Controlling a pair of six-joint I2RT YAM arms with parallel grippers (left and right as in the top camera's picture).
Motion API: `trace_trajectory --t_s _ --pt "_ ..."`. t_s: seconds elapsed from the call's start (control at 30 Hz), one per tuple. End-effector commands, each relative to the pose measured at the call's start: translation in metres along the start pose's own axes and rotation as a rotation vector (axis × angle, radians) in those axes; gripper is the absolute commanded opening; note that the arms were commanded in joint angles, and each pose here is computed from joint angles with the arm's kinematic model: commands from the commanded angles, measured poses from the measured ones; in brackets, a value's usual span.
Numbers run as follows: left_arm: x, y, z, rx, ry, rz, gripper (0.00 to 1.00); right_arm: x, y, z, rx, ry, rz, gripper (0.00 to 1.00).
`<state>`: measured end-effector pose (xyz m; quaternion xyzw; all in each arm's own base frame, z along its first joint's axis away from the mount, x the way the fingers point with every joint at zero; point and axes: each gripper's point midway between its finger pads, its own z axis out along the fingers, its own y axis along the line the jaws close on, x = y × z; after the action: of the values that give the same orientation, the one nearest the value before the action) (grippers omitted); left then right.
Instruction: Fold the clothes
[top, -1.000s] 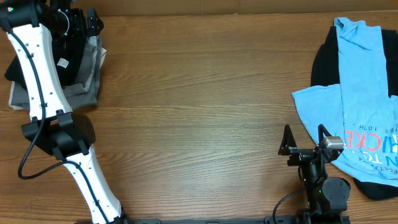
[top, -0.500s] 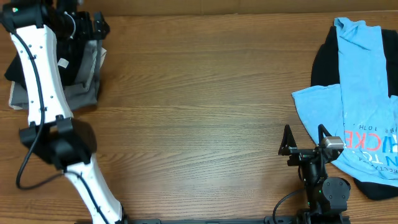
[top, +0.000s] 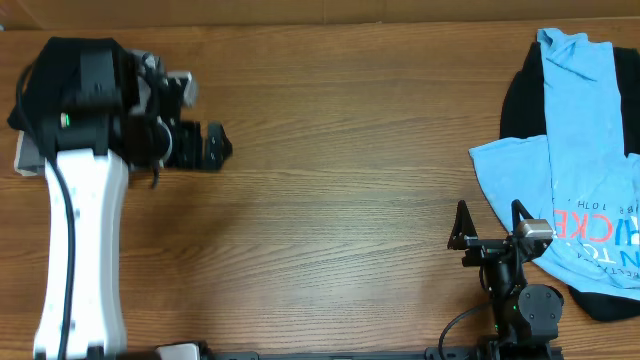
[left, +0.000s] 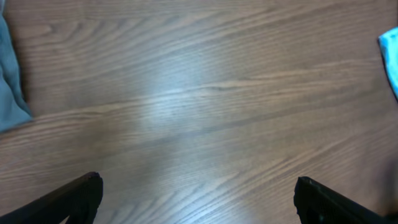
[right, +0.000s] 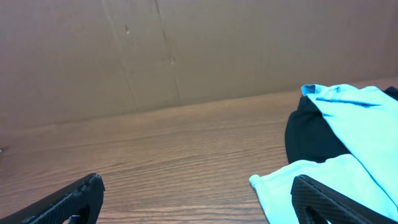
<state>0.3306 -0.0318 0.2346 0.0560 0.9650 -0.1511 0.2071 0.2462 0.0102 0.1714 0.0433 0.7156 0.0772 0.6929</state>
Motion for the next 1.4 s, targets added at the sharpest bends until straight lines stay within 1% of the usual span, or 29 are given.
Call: trace_trajectory --t_s 0.0,0.13,0.2,0.27,0.37,0.47,0.6,0.73,0.93,1.13,1.33,1.37 --pt "0.010 -0.002 -0.009 -0.028 -0.109 0.046 1.00 0.001 -0.003 0.000 0.011 -0.007 0.000 1.00" --pt "-0.002 -0.006 -0.013 -0.039 -0.368 0.145 1.00 0.001 -0.003 0.000 0.011 -0.007 0.000 1.00" --pt "-0.001 -0.009 -0.012 -0.034 -0.518 0.183 1.00 0.001 -0.003 0.000 0.011 -0.007 0.000 1.00" --pt "0.002 -0.009 -0.008 -0.036 -0.623 0.196 1.00 0.001 -0.003 0.000 0.011 -0.007 0.000 1.00" --pt "0.012 -0.008 -0.002 -0.039 -0.754 0.219 1.00 0.001 -0.003 0.000 0.011 -0.007 0.000 1.00" --pt "0.026 -0.009 0.000 -0.052 -0.894 0.273 1.00 0.001 -0.003 0.000 0.011 -0.007 0.000 1.00" --pt "0.048 -0.010 0.004 -0.066 -1.025 0.327 1.00 0.001 -0.003 0.000 0.011 -0.007 0.000 1.00" --pt "0.066 -0.007 0.009 -0.094 -1.089 0.343 1.00 0.001 -0.003 0.000 0.011 -0.007 0.000 1.00" --pt "0.082 -0.003 0.010 -0.138 -1.155 0.366 1.00 0.001 -0.003 0.000 0.011 -0.007 0.000 1.00" --pt "0.094 -0.002 0.016 -0.153 -1.125 0.377 1.00 0.001 -0.003 0.000 0.011 -0.007 0.000 1.00" --pt "0.111 0.003 0.035 -0.147 -1.030 0.349 1.00 0.001 -0.003 0.000 0.011 -0.007 0.000 1.00" --pt "0.112 0.003 0.034 -0.151 -1.036 0.348 1.00 0.001 -0.003 0.000 0.011 -0.007 0.000 1.00"
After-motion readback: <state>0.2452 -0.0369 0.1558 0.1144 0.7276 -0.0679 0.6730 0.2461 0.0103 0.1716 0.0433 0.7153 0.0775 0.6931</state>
